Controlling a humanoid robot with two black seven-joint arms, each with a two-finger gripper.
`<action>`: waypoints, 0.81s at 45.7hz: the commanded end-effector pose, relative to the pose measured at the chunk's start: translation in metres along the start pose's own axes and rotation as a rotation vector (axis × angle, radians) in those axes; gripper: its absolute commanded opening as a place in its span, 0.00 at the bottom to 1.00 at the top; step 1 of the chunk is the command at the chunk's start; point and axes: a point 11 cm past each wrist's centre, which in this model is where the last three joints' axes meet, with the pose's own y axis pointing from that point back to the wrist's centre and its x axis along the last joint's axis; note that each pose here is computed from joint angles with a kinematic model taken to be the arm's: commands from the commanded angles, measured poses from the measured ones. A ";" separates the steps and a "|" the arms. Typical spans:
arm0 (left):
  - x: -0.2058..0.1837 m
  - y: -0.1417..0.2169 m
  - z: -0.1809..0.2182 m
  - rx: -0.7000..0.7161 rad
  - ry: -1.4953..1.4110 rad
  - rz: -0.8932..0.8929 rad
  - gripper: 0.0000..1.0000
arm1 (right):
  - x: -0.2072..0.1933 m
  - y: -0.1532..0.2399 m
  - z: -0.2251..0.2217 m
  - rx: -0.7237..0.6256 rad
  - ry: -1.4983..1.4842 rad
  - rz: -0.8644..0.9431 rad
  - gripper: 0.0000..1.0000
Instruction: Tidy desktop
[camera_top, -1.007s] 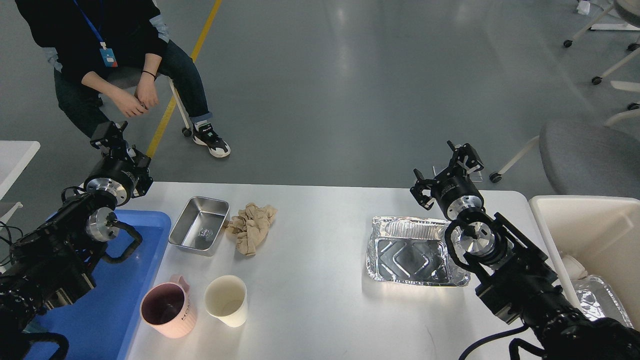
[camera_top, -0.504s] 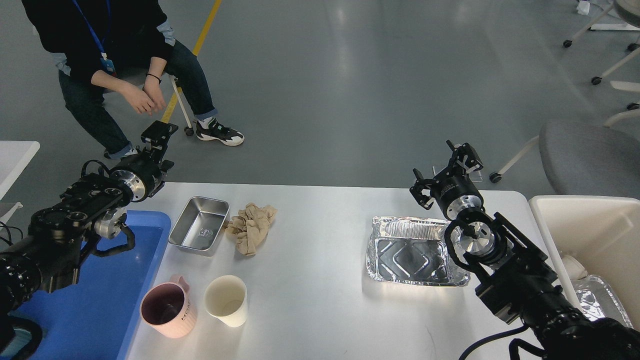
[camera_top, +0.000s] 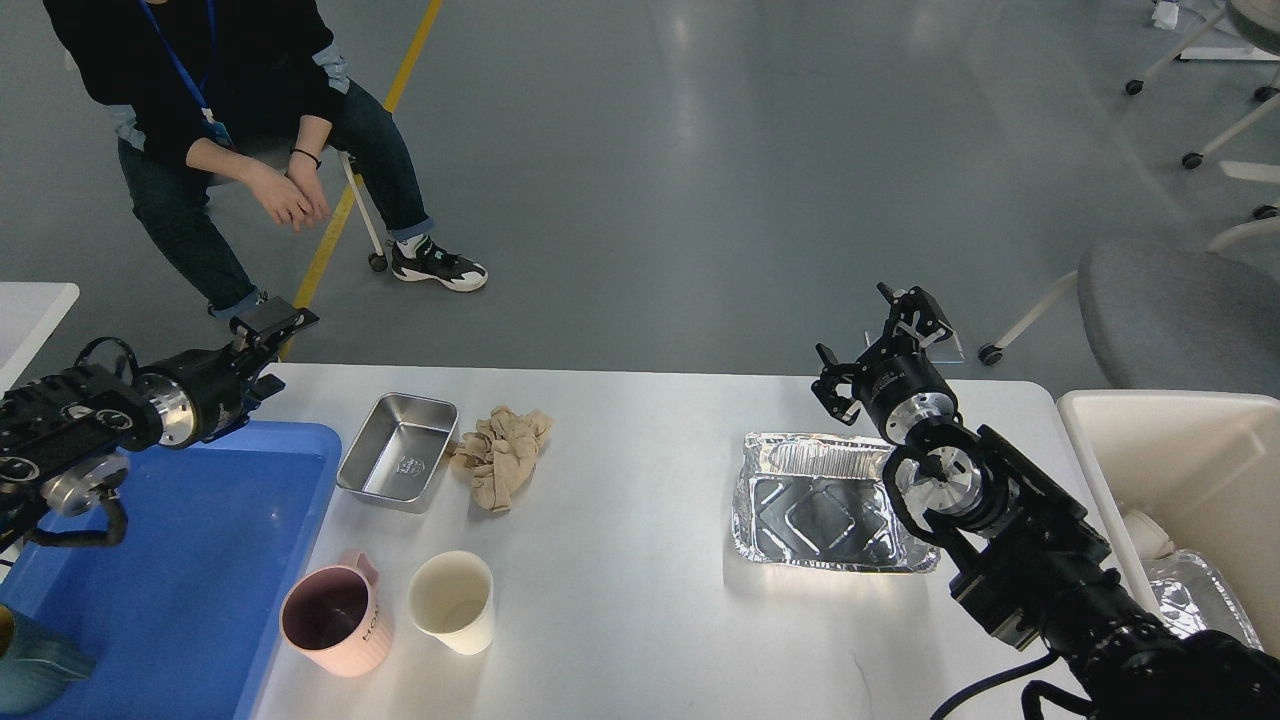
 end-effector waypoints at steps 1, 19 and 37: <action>0.024 0.031 -0.027 0.080 -0.067 0.012 0.99 | -0.002 -0.001 0.001 -0.010 0.022 -0.005 1.00; 0.060 0.108 -0.065 0.197 -0.302 -0.066 0.99 | -0.002 -0.004 -0.013 -0.008 0.086 -0.013 1.00; 0.031 0.200 -0.032 0.104 -0.424 -0.220 0.99 | -0.025 -0.015 -0.028 0.001 0.147 -0.062 1.00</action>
